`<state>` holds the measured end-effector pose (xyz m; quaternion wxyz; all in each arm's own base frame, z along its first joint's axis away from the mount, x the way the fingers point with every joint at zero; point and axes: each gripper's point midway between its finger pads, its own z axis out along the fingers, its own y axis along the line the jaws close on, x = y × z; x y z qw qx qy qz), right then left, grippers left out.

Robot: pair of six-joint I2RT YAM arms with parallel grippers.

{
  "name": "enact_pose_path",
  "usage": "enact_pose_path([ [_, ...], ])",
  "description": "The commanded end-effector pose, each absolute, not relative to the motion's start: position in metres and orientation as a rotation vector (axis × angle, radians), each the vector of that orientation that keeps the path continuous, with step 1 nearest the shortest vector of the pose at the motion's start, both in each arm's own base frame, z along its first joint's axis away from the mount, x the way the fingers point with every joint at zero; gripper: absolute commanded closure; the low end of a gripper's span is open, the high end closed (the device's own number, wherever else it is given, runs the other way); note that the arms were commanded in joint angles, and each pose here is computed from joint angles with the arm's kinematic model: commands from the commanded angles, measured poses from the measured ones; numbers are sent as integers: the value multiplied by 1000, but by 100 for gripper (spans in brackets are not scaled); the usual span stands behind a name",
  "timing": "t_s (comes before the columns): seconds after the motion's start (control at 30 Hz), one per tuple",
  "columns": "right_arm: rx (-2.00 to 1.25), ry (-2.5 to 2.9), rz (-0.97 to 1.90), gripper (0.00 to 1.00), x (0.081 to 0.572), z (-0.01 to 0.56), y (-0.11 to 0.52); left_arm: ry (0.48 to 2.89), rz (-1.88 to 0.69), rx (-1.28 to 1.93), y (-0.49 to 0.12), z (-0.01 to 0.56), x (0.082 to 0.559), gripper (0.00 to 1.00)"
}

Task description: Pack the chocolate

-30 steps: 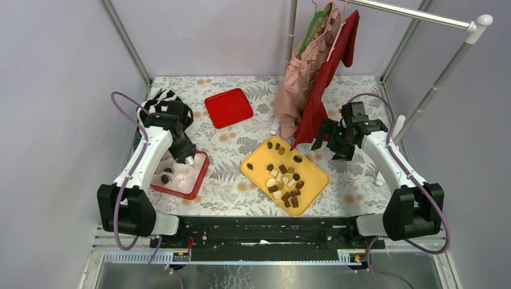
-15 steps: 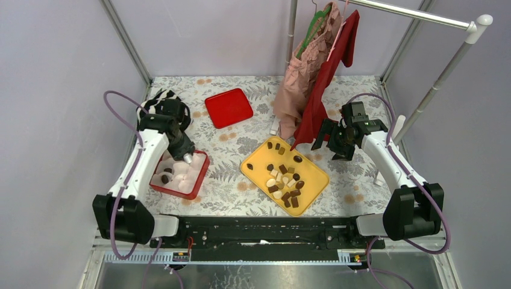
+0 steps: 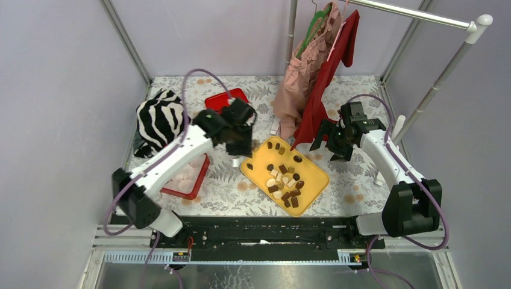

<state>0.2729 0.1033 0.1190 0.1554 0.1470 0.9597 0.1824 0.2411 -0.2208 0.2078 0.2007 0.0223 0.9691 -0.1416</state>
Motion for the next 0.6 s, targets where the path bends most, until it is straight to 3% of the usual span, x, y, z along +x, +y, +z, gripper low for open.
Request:
enact_pose_path([
  [0.0,392,2703,511,0,277,137,100,2692,-528,251,-274,207,239,63],
  [0.27,402,2705,479,0,275,138,96,2724,-535,392,-307,183,236,58],
  [0.57,408,2709,462,0,276,136,94,2806,-489,509,-292,168,207,57],
])
